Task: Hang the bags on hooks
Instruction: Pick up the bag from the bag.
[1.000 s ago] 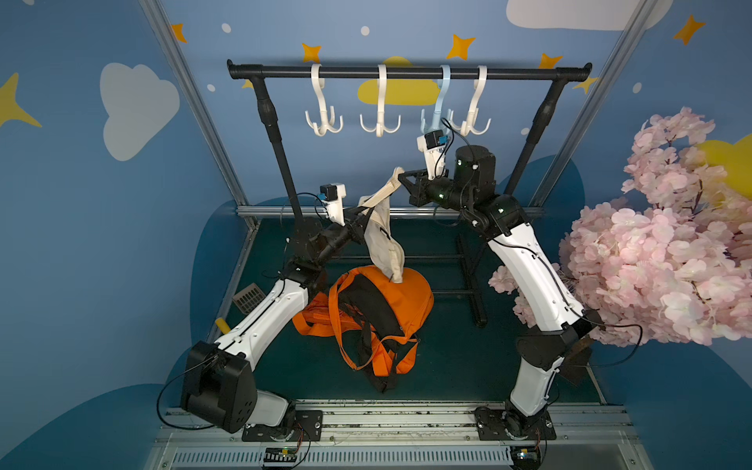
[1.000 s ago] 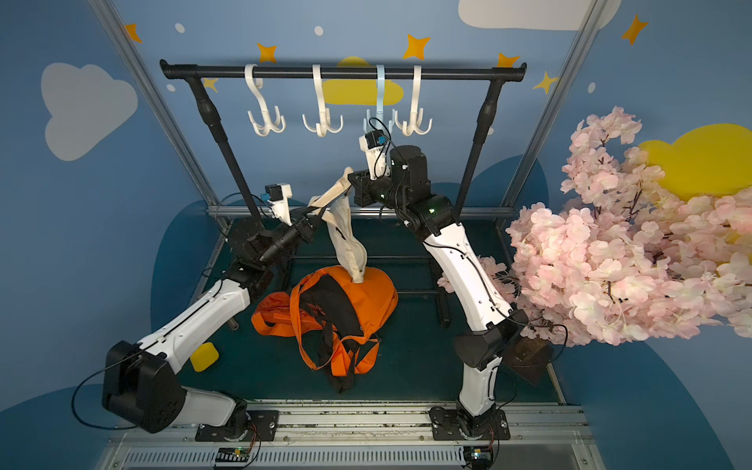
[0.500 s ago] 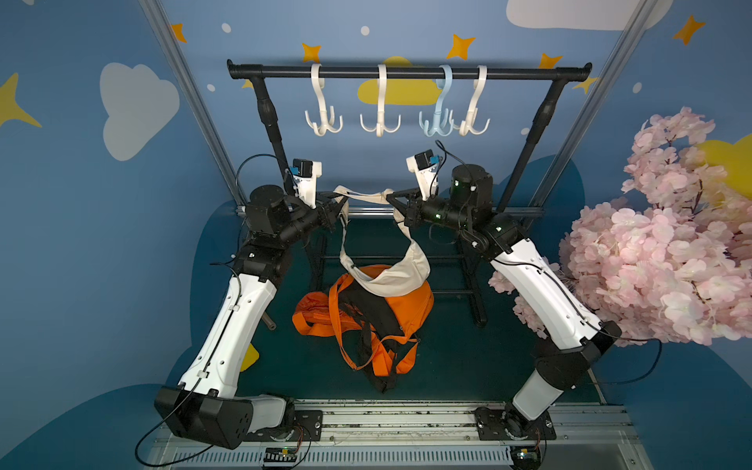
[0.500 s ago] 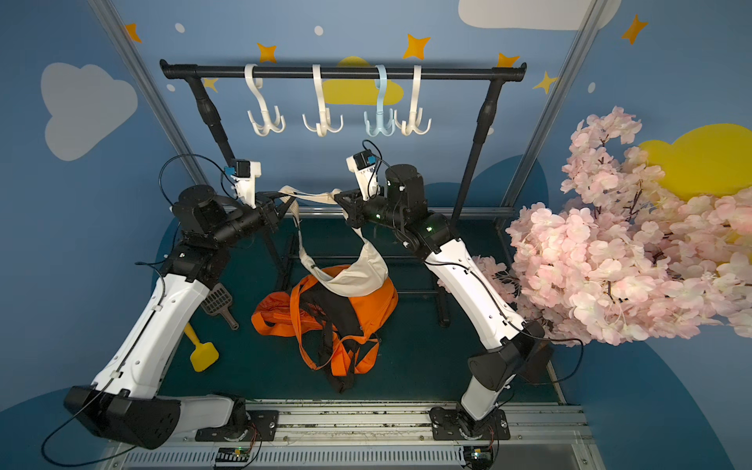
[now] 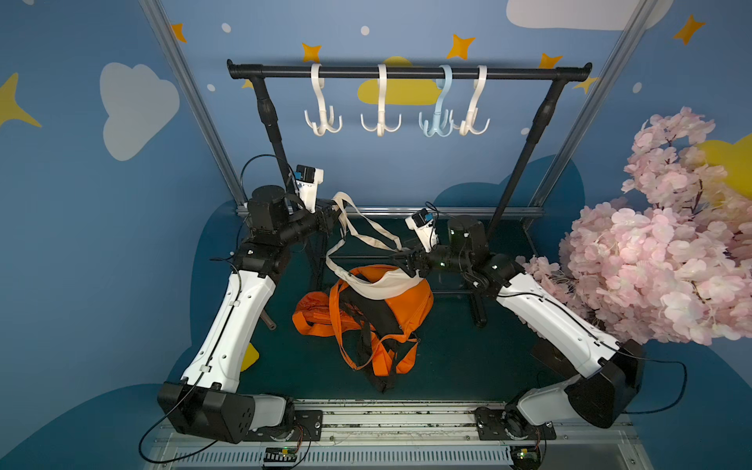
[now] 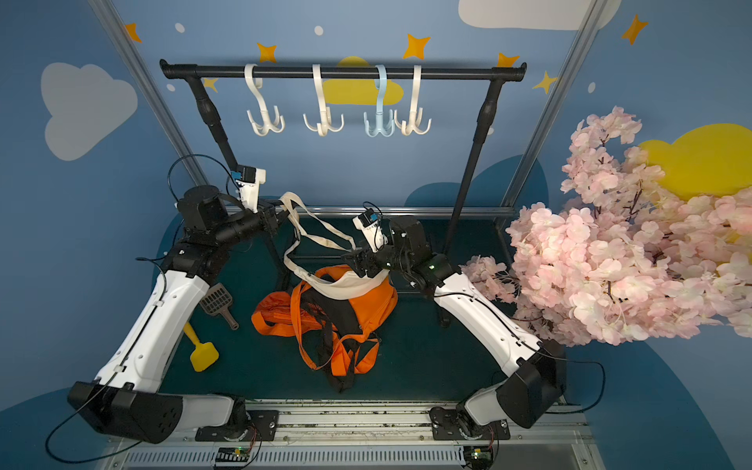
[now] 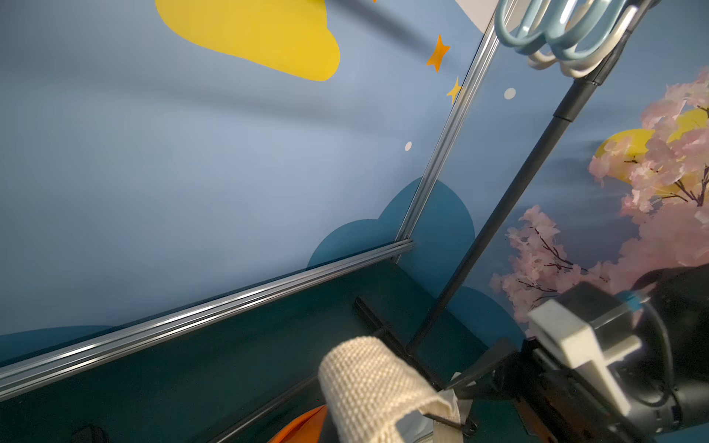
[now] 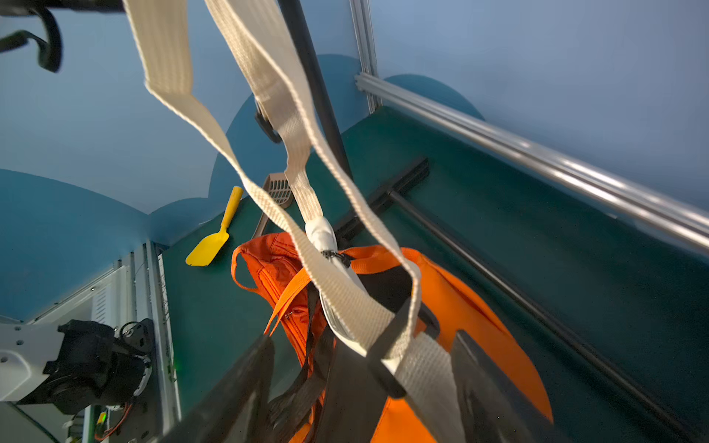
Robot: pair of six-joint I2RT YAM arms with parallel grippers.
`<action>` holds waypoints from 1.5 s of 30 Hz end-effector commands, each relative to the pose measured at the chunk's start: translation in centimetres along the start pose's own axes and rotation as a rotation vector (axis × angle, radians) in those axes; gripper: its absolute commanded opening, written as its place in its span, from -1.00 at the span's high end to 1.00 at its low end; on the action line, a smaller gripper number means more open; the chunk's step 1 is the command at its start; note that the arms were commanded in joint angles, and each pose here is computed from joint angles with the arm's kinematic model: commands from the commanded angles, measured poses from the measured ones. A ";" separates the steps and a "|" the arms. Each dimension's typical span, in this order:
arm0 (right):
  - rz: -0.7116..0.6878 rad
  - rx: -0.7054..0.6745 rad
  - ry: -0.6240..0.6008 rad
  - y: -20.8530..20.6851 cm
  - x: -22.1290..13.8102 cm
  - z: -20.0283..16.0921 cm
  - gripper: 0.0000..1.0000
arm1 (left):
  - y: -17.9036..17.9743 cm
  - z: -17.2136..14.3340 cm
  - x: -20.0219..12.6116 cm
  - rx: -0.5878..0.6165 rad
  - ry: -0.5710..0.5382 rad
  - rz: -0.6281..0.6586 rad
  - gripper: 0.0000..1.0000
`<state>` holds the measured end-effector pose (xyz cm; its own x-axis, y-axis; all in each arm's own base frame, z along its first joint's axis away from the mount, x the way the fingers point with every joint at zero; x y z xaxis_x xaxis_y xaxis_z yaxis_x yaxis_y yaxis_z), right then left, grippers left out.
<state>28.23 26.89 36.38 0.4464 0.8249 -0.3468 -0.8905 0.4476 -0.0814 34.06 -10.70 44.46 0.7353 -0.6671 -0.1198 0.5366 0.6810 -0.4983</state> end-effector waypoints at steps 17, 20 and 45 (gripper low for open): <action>0.181 -0.368 -0.100 2.1 -3.1 4.7 -0.81 | 0.0 0.7 0.4 0.033 0.022 -0.033 0.92; 0.231 -0.358 -0.085 3.1 -3.2 4.5 -0.81 | 0.2 0.6 0.4 0.030 0.024 -0.031 0.92; -0.179 -0.191 0.036 1.8 0.3 4.7 1.00 | 1.5 3.3 -2.6 0.165 -0.072 0.197 0.92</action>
<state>26.67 29.90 35.50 0.4994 0.7138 -0.4910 -0.8662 0.4225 -0.2668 35.43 -8.70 44.08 0.7825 -0.5963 -0.1791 0.4810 0.7616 -0.4343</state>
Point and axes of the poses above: each gripper's point midway between its finger pads, its own x axis out along the fingers, its own y axis along the line the jaws close on, z = x × y, the point moved 7 cm from there along -x, back along the fingers, and after that the axes turned 14 degrees about -x, right-handed, at the moved point
